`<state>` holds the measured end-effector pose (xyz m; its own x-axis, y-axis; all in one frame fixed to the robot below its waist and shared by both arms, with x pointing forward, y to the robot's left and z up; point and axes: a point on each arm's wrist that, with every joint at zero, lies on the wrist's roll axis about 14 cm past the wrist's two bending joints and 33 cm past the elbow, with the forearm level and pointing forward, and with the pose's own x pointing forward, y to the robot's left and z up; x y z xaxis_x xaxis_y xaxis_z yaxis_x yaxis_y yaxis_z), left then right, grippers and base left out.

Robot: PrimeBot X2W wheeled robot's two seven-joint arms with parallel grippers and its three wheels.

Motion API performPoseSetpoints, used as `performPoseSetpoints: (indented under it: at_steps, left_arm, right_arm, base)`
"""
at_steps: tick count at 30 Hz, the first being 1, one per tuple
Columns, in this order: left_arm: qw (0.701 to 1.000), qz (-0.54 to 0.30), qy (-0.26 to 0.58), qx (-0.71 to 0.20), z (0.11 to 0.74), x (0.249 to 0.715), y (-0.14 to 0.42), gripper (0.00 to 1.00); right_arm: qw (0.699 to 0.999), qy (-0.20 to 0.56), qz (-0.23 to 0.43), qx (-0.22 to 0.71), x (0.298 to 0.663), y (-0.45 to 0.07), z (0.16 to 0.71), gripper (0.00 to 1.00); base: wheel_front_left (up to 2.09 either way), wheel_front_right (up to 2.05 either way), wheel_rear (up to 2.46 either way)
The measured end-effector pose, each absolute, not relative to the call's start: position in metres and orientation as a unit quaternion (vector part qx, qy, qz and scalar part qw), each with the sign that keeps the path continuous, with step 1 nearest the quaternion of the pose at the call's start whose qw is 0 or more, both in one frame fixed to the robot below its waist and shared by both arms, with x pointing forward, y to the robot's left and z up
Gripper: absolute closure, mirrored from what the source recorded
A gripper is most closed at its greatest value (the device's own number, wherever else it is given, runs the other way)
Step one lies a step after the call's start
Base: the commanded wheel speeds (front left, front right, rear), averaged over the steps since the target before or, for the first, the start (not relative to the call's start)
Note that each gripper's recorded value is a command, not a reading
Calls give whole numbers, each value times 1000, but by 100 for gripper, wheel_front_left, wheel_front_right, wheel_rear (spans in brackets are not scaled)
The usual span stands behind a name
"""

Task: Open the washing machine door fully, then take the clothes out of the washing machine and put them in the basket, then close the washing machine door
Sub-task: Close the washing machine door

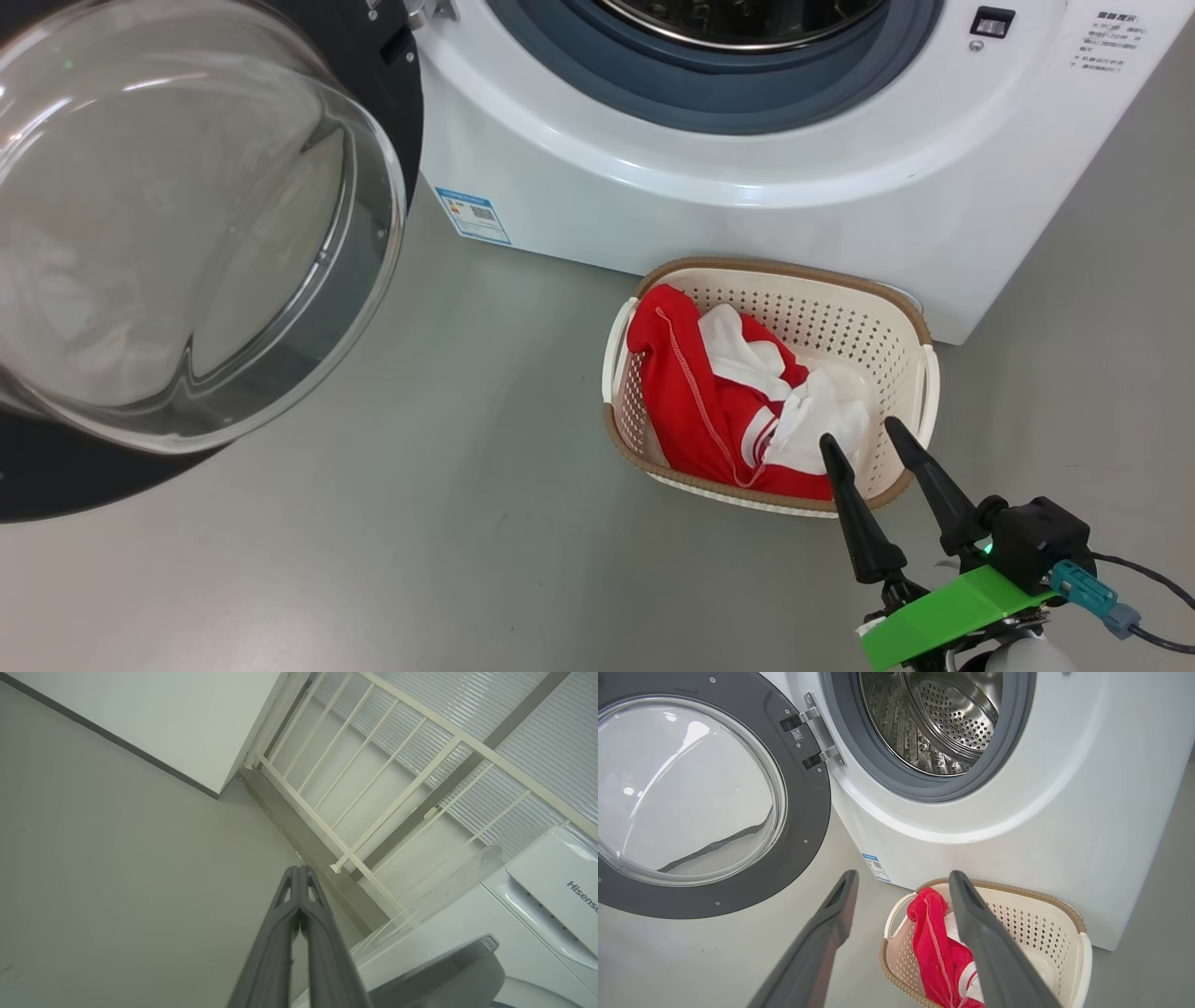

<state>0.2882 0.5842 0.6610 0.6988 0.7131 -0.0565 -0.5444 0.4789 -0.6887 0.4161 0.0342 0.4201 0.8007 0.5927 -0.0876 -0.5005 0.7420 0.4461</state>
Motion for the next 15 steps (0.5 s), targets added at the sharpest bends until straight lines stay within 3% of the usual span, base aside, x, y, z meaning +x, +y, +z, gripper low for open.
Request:
performPoseSetpoints:
  at_steps: [15]
  left_arm:
    - [848, 287, 58, -442, 608, 307, 546, 100]
  right_arm:
    - [929, 113, 289, 202, 417, 29, 418, 0]
  base:
    - [0, 0, 0]
